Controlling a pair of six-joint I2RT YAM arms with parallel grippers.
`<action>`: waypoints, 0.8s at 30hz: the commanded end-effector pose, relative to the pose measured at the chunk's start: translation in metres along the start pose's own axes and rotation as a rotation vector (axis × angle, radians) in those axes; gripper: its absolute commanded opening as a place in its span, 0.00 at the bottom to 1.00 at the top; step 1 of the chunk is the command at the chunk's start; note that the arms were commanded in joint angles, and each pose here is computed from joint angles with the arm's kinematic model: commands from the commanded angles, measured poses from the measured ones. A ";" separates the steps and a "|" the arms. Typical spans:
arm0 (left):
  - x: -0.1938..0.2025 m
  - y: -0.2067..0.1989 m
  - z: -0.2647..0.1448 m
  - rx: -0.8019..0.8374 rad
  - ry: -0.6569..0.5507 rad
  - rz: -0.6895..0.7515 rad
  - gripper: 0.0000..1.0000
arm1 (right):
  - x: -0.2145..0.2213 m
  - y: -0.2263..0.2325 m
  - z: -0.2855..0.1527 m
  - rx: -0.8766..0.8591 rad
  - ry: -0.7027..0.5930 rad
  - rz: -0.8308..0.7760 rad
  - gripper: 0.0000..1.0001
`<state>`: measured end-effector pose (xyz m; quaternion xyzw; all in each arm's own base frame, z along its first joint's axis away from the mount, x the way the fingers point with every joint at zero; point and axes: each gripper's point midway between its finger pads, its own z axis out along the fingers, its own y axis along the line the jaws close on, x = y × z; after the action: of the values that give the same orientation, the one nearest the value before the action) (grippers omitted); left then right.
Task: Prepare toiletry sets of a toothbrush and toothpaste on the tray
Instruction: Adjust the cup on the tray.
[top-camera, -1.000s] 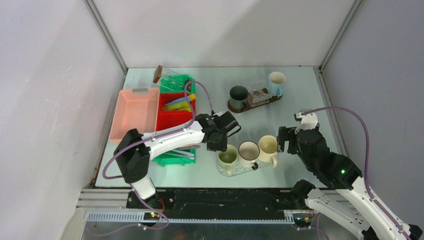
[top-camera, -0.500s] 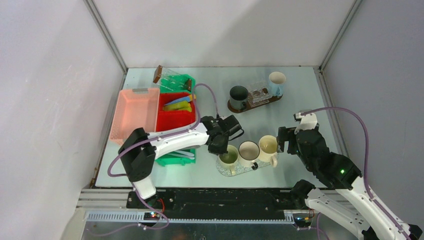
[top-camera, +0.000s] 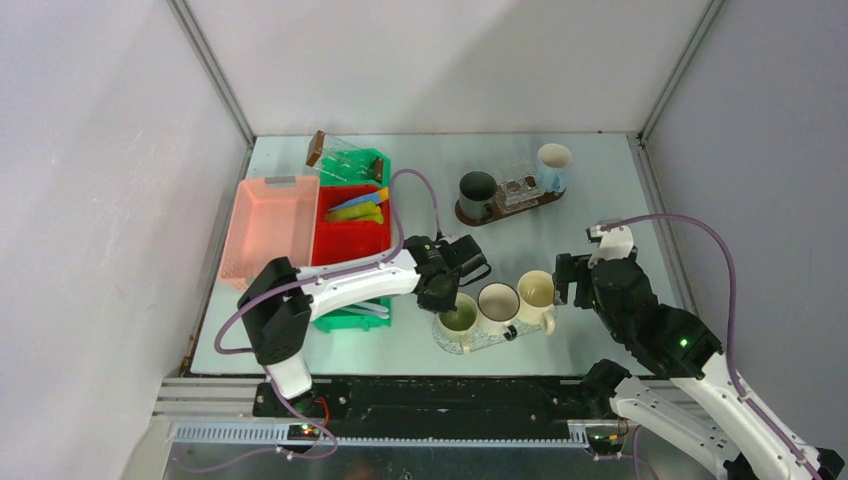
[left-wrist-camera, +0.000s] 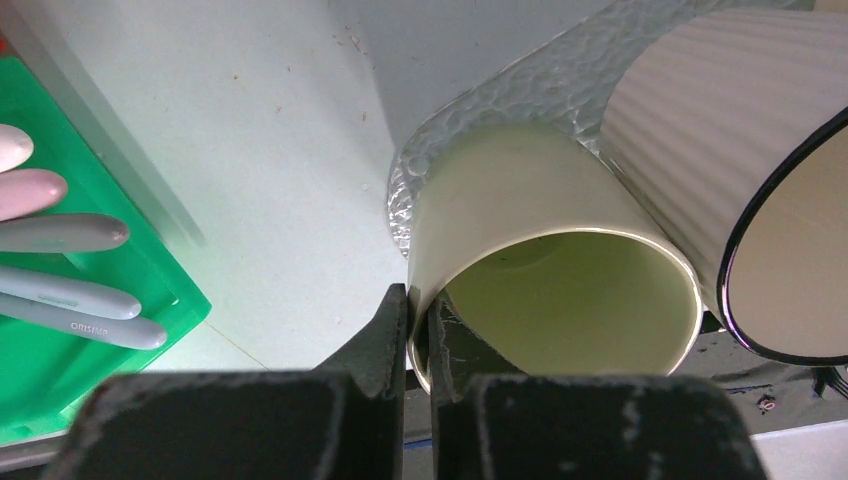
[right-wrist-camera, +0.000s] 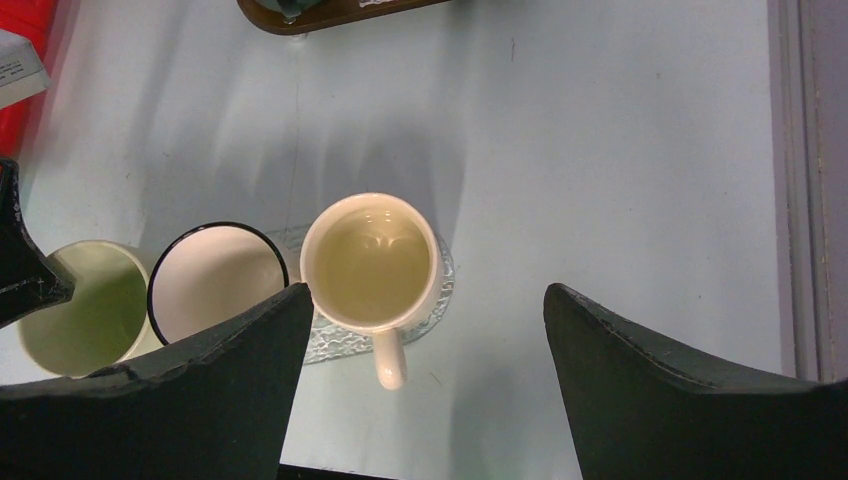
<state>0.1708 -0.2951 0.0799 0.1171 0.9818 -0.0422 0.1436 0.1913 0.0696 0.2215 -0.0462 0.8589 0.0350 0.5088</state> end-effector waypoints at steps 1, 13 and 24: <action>0.013 -0.013 -0.013 0.054 0.047 0.019 0.01 | -0.008 0.002 0.002 -0.004 -0.031 0.006 0.89; 0.015 -0.019 -0.031 0.099 0.047 -0.024 0.00 | -0.008 0.004 0.003 -0.007 -0.031 0.005 0.89; 0.018 -0.016 -0.024 0.108 0.066 -0.082 0.00 | -0.007 0.004 0.002 -0.012 -0.027 0.006 0.89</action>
<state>0.1433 -0.2972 0.0814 0.1133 0.9872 -0.0584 0.0962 0.1915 0.0699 0.2195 -0.0473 0.8603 0.0334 0.5066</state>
